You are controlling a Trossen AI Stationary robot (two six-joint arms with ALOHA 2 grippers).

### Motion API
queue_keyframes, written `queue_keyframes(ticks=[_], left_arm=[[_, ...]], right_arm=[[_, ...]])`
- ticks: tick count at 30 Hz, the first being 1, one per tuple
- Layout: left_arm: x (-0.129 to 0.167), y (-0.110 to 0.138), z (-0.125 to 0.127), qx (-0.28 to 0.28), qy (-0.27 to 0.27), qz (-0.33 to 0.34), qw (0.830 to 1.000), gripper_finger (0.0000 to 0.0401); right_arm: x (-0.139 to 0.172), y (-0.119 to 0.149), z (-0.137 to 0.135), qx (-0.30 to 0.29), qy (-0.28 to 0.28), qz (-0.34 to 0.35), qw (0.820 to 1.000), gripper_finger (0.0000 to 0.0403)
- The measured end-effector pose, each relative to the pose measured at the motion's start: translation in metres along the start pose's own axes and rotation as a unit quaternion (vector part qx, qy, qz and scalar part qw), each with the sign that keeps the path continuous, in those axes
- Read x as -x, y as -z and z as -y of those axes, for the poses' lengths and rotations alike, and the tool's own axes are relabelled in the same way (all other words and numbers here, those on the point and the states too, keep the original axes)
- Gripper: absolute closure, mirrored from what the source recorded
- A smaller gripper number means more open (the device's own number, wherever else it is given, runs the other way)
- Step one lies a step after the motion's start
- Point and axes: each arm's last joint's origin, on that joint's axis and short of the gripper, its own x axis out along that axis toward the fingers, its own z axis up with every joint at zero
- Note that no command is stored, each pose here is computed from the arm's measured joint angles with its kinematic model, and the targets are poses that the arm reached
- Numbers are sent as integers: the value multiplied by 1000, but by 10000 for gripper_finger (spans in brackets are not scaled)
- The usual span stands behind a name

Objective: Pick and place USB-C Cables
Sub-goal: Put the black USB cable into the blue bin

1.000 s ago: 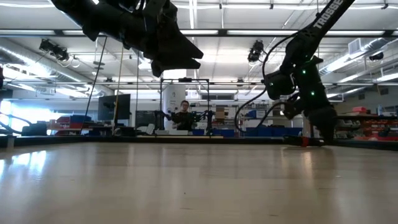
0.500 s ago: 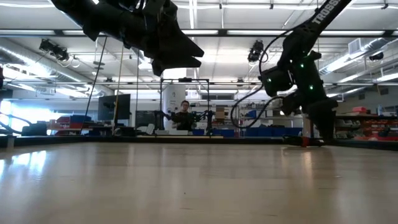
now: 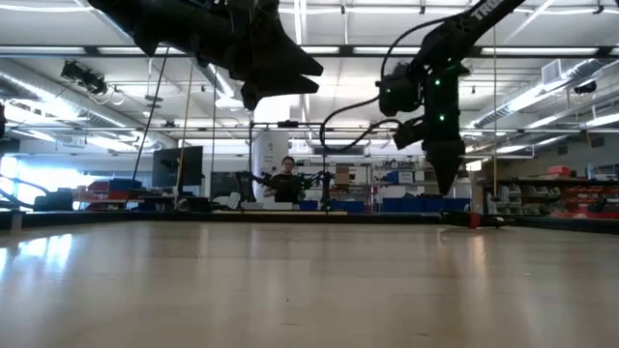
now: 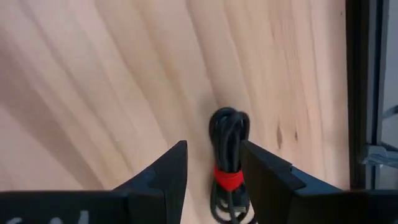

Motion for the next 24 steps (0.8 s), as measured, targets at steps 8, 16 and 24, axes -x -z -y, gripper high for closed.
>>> queue_keyframes(ticks=[8,16,24], left_arm=[[0,2,0,-1,-2,-9,1000,230],[0,2,-1,-1,-2,-8,1000,230],[0,2,-1,-1,-2,-8,1000,230]], right_arm=[[-30,-14,14,-7,0,-73,997,249],[-39,-12,22,-17,-1,-100,995,249],[-41,-9,29,-43,-1,-107,993,249]])
